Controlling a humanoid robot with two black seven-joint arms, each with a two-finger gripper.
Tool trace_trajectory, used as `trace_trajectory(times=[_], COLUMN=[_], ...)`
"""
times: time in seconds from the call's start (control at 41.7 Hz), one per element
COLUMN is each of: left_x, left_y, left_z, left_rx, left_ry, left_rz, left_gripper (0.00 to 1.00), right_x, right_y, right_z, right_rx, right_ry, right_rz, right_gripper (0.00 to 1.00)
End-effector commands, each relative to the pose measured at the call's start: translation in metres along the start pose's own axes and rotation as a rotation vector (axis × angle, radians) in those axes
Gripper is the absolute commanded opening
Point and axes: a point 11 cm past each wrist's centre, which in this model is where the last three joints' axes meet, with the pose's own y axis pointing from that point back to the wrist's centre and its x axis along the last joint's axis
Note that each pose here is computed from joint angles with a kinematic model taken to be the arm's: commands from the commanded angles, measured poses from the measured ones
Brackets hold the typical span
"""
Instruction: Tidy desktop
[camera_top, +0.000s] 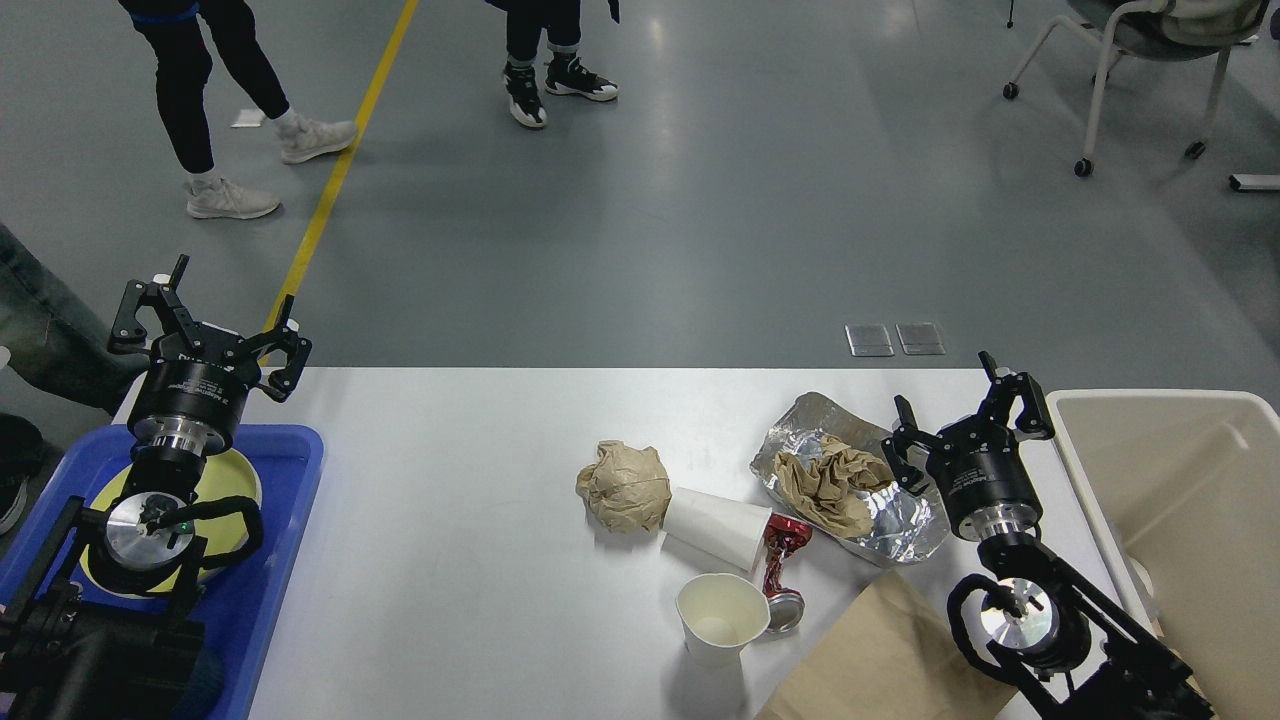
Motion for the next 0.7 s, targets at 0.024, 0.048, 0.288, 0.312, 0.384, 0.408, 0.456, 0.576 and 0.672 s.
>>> trace_trajectory(times=[0.024,0.048,0.288,0.312,0.384,0.408,0.456,0.576,0.672], left_x=[0.002,0.002,0.018,0.020,0.023,0.024,0.027,0.035,0.038], left_y=[0.002,0.002,0.019,0.020,0.023,0.025,0.030,0.050,0.054], left_z=[-0.006,-0.007,-0.018,-0.019,-0.019,-0.021,-0.023,-0.049,-0.050], left_rx=[0.008,0.011,0.024,0.024,0.029,0.031,0.038,0.082,0.069], left_ry=[0.015,0.016,0.025,0.025,0.023,0.025,0.024,0.052,0.057], left_rz=[0.008,0.008,0.051,0.054,0.061,0.062,0.053,0.050,0.058], left_gripper=[0.96,0.96,0.96,0.96,0.96,0.96,0.96,0.96,0.96], right_x=[0.000,0.000,0.000,0.000,0.000,0.000,0.000,0.000,0.000], right_y=[0.000,0.000,0.000,0.000,0.000,0.000,0.000,0.000,0.000], right_z=[0.000,0.000,0.000,0.000,0.000,0.000,0.000,0.000,0.000], right_rx=[0.000,0.000,0.000,0.000,0.000,0.000,0.000,0.000,0.000], right_ry=[0.000,0.000,0.000,0.000,0.000,0.000,0.000,0.000,0.000], right_rz=[0.000,0.000,0.000,0.000,0.000,0.000,0.000,0.000,0.000], right_gripper=[1.00,1.00,1.00,1.00,1.00,1.00,1.00,1.00,1.00])
